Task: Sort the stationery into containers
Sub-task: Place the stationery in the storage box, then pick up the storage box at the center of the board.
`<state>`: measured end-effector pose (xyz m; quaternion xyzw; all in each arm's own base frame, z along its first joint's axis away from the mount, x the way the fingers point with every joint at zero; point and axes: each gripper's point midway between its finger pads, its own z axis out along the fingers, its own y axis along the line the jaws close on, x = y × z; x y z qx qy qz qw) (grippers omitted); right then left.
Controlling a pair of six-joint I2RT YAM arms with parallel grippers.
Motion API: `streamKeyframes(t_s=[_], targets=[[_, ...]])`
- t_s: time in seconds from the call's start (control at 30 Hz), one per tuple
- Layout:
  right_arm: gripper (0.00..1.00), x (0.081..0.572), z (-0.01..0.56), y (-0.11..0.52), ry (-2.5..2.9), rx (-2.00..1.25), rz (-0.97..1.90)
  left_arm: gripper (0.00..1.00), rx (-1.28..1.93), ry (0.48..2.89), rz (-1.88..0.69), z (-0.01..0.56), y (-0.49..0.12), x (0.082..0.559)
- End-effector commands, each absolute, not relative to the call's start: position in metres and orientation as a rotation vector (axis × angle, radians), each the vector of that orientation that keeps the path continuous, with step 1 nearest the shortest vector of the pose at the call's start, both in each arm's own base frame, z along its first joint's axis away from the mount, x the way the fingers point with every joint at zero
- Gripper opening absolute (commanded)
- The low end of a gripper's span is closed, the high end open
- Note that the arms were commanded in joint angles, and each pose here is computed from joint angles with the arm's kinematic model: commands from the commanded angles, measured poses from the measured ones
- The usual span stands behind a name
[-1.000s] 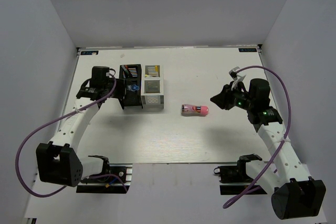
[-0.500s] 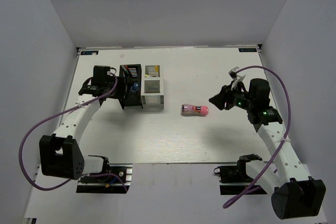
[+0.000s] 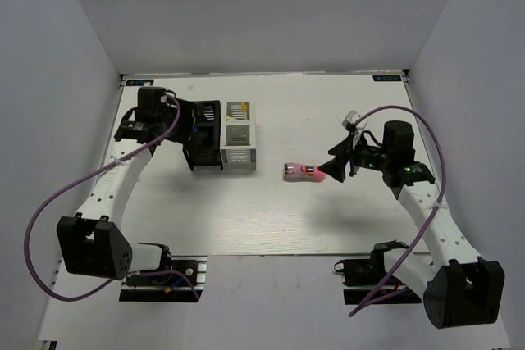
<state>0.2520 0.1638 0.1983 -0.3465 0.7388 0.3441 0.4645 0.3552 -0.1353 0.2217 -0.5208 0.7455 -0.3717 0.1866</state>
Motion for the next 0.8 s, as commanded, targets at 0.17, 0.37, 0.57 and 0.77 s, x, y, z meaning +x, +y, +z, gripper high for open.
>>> streamKeyframes(t_s=[0.17,0.37,0.57,0.77], targets=[[0.82,0.256,0.147,0.174,1.598,-1.416,0.760,0.81,-0.518,2.302,-1.010,0.281,-0.158,0.333],[0.90,0.296,0.130,0.178,1.623,-1.566,0.638,0.84,-0.307,2.426,-0.872,0.225,-0.139,0.252],[0.90,0.309,0.118,0.199,1.634,-1.692,0.614,0.84,-0.280,2.419,-0.987,0.197,-0.143,0.196],[0.90,0.298,0.095,0.202,1.642,-1.792,0.603,0.85,-0.307,2.422,-0.966,0.185,-0.137,0.175]])
